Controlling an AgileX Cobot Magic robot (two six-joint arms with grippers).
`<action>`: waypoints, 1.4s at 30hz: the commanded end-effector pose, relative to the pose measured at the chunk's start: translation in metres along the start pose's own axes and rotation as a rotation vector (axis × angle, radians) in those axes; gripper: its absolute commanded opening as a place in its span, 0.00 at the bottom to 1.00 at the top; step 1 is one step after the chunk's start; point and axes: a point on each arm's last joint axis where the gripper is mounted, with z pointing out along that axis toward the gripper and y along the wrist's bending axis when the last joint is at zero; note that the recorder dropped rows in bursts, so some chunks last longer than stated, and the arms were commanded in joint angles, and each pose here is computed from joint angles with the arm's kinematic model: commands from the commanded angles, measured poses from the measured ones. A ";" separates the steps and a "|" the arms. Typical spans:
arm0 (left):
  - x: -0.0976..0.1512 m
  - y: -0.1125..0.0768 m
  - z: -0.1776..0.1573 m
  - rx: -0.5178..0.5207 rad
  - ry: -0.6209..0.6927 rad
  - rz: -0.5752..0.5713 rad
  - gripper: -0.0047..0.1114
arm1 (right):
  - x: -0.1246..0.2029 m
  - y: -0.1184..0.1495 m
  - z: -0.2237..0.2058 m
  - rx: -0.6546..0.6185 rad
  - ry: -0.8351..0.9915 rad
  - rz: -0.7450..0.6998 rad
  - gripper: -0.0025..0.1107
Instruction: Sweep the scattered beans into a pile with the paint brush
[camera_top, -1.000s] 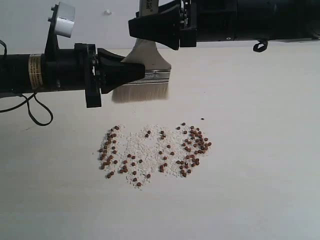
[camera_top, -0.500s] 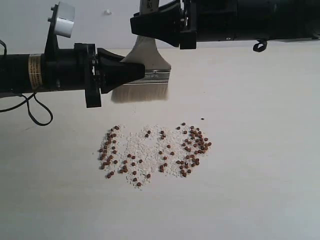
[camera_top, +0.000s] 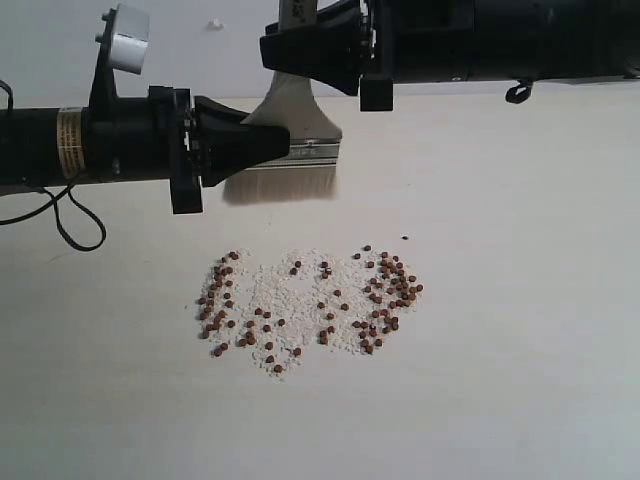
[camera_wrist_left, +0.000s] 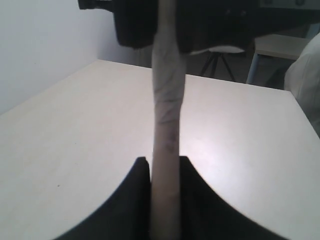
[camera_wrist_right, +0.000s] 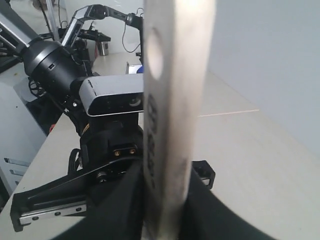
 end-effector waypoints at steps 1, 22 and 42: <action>-0.006 0.001 0.001 -0.009 -0.042 -0.042 0.04 | -0.006 0.000 0.000 0.003 -0.015 -0.047 0.02; -0.011 -0.011 0.020 0.008 -0.091 -0.072 0.04 | -0.006 0.000 0.000 0.003 -0.015 -0.034 0.02; -0.012 0.008 0.011 -0.141 -0.118 -0.081 0.68 | -0.007 -0.016 -0.005 0.245 0.097 -0.035 0.02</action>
